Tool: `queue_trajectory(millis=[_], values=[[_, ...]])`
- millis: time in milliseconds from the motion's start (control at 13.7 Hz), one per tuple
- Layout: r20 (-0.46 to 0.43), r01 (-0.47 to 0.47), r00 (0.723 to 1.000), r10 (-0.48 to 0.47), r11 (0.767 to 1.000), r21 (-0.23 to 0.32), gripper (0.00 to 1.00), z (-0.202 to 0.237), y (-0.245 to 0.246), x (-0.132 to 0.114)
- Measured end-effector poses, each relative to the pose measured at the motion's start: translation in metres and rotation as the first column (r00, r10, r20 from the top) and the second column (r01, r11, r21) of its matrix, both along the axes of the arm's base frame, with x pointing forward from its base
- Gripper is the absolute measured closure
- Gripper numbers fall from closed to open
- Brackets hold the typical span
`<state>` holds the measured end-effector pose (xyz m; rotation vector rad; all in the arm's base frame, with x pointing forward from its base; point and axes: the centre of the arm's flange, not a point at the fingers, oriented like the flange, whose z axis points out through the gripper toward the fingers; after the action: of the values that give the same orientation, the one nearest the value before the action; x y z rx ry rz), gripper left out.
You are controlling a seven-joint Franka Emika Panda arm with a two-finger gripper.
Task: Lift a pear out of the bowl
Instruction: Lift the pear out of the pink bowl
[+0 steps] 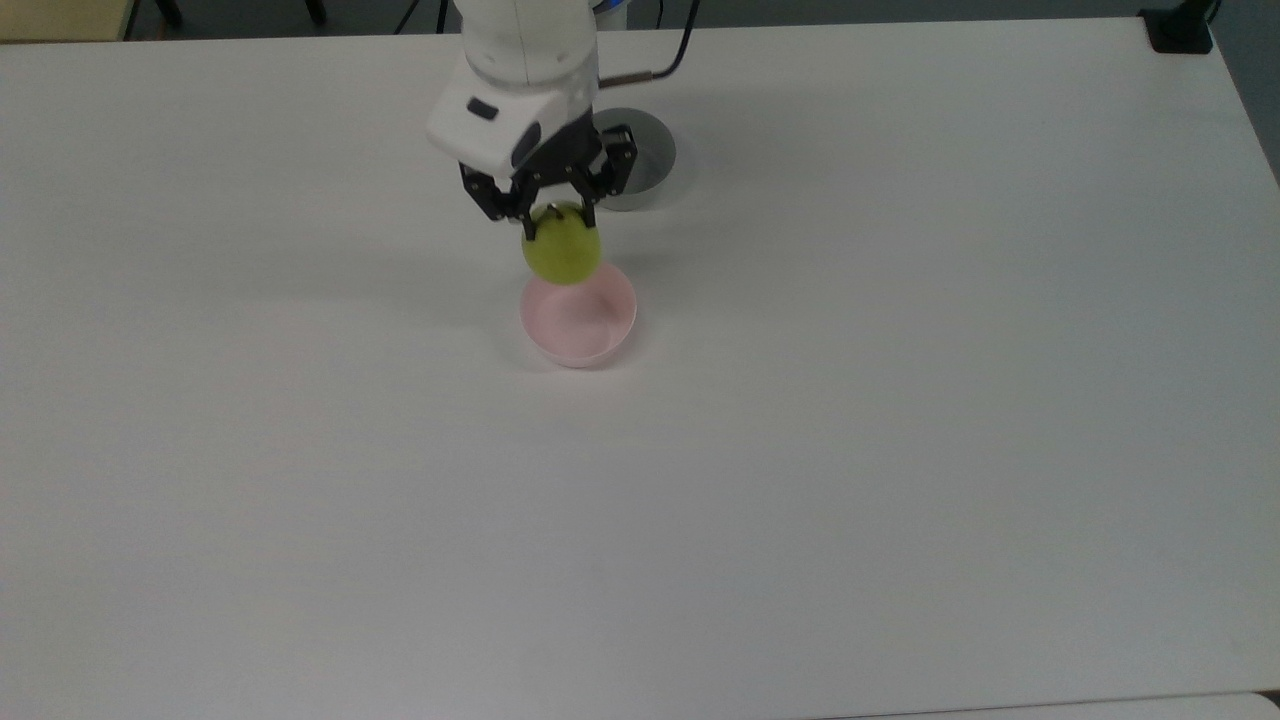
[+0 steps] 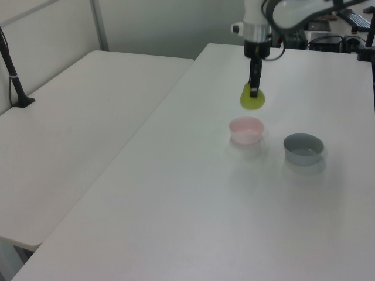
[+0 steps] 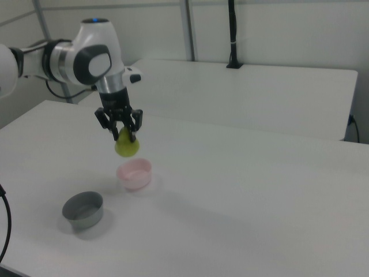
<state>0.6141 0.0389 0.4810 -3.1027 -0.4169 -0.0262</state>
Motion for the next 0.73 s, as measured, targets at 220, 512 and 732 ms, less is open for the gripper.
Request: queue_trajectory(millis=[220, 512, 732], values=[[-0.037, 0.020, 0.999, -0.020, 1.000, 0.000, 0.47, 0.044, -0.013, -0.010], [-0.060, 0.032, 0.998, -0.032, 0.999, 0.002, 0.47, 0.072, -0.038, -0.021], [-0.094, -0.037, 0.995, 0.038, 0.999, 0.013, 0.47, 0.080, -0.085, -0.039]])
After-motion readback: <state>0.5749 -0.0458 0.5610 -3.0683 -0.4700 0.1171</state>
